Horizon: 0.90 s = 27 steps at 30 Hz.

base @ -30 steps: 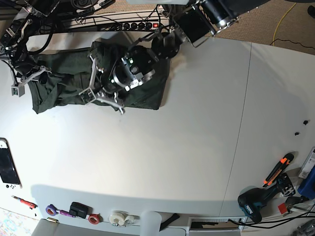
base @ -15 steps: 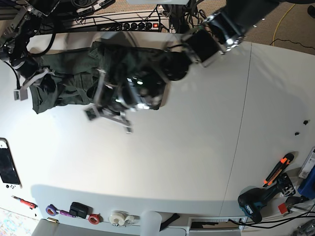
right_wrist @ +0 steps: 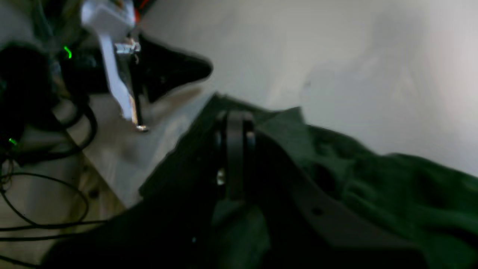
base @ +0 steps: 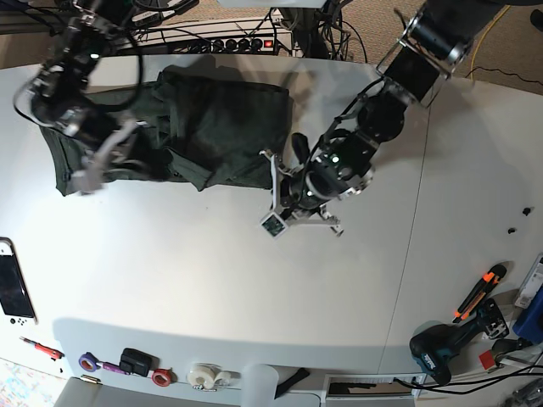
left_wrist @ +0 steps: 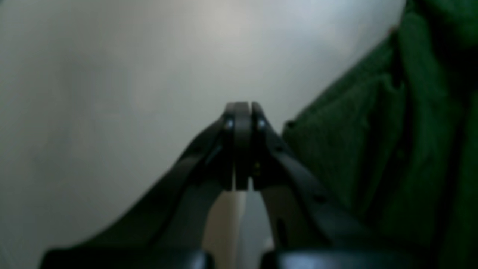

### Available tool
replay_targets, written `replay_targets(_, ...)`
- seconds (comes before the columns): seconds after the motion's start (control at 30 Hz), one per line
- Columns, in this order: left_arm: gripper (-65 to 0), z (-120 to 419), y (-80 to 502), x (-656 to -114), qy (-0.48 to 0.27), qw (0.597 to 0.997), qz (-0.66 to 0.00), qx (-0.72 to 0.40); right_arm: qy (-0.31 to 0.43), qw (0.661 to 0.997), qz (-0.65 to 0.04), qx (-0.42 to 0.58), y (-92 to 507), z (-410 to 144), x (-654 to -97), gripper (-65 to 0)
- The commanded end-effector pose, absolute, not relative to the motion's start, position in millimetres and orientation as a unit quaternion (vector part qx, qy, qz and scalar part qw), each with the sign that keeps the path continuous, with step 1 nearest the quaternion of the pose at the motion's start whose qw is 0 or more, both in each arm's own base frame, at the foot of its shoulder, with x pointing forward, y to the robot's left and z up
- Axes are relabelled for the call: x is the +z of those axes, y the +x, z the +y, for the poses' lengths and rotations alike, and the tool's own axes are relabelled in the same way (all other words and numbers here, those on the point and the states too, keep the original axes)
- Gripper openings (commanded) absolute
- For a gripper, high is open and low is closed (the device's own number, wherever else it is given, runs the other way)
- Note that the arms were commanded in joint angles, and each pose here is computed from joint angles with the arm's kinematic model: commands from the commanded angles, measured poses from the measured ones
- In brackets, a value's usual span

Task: Layout the t-shirt on the table in an organized manner, then fold the t-shirt properly
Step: 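Release the folded end and lift the left gripper away, then grasp the strip end under the right gripper and lift it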

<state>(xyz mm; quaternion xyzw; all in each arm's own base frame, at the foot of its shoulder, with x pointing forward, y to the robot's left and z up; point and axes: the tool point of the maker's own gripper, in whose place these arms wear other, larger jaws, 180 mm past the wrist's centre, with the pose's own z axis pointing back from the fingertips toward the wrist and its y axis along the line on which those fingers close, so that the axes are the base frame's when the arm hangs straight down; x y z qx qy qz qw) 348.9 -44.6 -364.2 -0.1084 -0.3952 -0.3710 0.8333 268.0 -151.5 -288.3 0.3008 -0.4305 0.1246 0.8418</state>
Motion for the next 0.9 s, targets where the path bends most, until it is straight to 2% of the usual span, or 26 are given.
replay_targets(0.0, -65.0, -40.6, 363.1, -346.5, -0.106, 0.824, -0.424, -0.361, 0.299, 0.831, -0.447, 0.140, 274.7, -143.0, -278.6, -65.0)
replay_targets(0.13, -65.0, -20.0, 368.1, -348.9, -0.106, 0.836, -0.423, -0.333, 0.251, 0.854, -0.413, 0.192, 277.9, -119.5, -306.2, -65.0)
replay_targets(0.3, -65.0, -12.0, 372.3, -343.7, -0.134, 0.842, -0.427, -0.303, 0.184, 0.858, -0.411, 0.247, 286.7, -105.2, -322.2, -65.0)
replay_targets(0.4, -65.0, -10.9, 372.5, -343.7, -0.135, 0.842, -0.426, -0.301, 0.134, 0.874, -0.394, 0.251, 290.1, -110.7, -334.5, -65.0)
replay_targets(0.57, -65.0, -13.0, 370.9, -344.0, -0.143, 0.843, -0.425, -0.298, 0.083, 0.883, -0.392, 0.242, 296.5, -124.0, -339.5, -65.0)
replay_targets(0.87, -65.0, -13.2, 370.6, -344.1, -0.144, 0.843, -0.425, -0.298, -0.062, 0.878, -0.431, 0.199, 326.5, -180.0, -322.9, -65.0)
